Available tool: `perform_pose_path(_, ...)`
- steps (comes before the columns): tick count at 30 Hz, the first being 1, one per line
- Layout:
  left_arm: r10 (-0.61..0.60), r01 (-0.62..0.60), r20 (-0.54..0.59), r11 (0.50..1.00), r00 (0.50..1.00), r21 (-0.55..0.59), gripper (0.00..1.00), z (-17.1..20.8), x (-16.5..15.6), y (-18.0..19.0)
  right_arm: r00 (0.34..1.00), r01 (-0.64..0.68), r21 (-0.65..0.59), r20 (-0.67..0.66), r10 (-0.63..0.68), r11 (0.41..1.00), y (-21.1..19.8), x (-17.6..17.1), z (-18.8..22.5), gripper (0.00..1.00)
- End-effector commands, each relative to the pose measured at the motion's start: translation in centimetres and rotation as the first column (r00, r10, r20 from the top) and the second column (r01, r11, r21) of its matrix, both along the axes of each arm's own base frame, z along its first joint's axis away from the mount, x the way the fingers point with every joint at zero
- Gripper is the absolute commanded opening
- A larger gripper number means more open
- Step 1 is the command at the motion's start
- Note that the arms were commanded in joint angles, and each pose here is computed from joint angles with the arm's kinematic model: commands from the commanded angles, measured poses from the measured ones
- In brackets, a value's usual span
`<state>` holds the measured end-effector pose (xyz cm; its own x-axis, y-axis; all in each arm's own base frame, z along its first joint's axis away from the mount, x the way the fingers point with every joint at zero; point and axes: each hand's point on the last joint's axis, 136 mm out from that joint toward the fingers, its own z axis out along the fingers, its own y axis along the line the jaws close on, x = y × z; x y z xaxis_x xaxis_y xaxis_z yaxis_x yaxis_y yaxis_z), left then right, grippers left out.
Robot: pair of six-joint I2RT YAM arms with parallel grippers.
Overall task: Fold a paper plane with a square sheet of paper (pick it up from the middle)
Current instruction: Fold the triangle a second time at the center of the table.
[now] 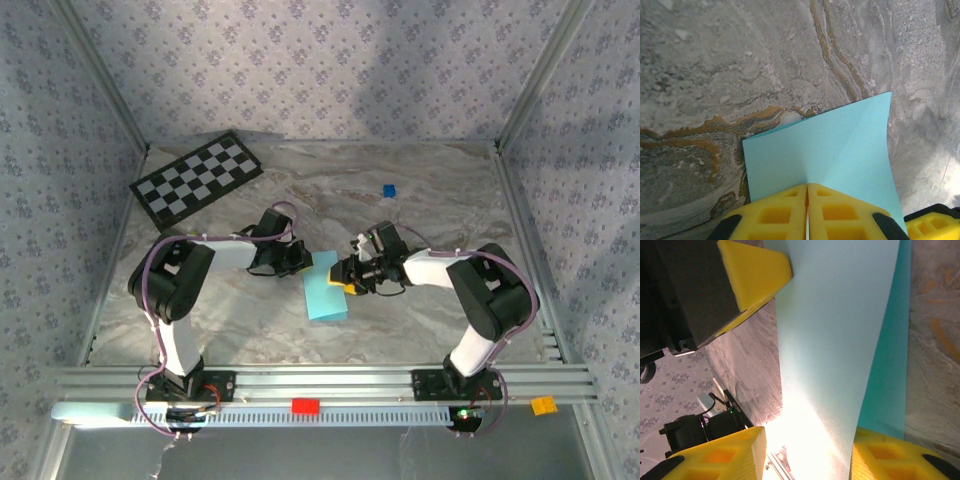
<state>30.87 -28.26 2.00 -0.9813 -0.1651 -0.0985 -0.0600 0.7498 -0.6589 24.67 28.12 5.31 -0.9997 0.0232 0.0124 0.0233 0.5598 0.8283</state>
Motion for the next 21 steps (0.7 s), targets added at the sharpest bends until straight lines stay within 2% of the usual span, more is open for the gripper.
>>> perform_pose_path(1,-0.008,0.010,-0.044,0.999,0.999,0.046,0.09,-1.3,-0.6,0.6,0.999,-0.047,0.042,0.018,0.047,0.998,0.3,0.1,0.6,0.42)
perform_pose_path(7,-0.018,0.019,-0.025,1.000,1.000,0.024,0.10,-0.7,-0.4,0.2,0.999,-0.034,0.014,-0.021,0.034,0.999,0.0,0.0,-0.5,0.31)
perform_pose_path(14,-0.031,0.031,0.022,1.000,0.999,-0.003,0.12,0.7,-0.1,-0.1,0.999,-0.030,-0.028,-0.037,0.029,0.999,0.0,0.0,-1.4,0.22)
perform_pose_path(18,-0.039,0.041,0.067,0.998,0.997,-0.039,0.16,2.6,0.3,-0.6,0.999,-0.001,-0.112,-0.043,-0.004,0.994,-0.8,0.0,-2.5,0.14)
perform_pose_path(21,-0.038,0.046,0.121,0.997,0.992,-0.063,0.21,4.7,0.5,-0.7,0.998,0.032,-0.122,-0.040,-0.038,0.992,-0.9,0.4,-2.6,0.11)
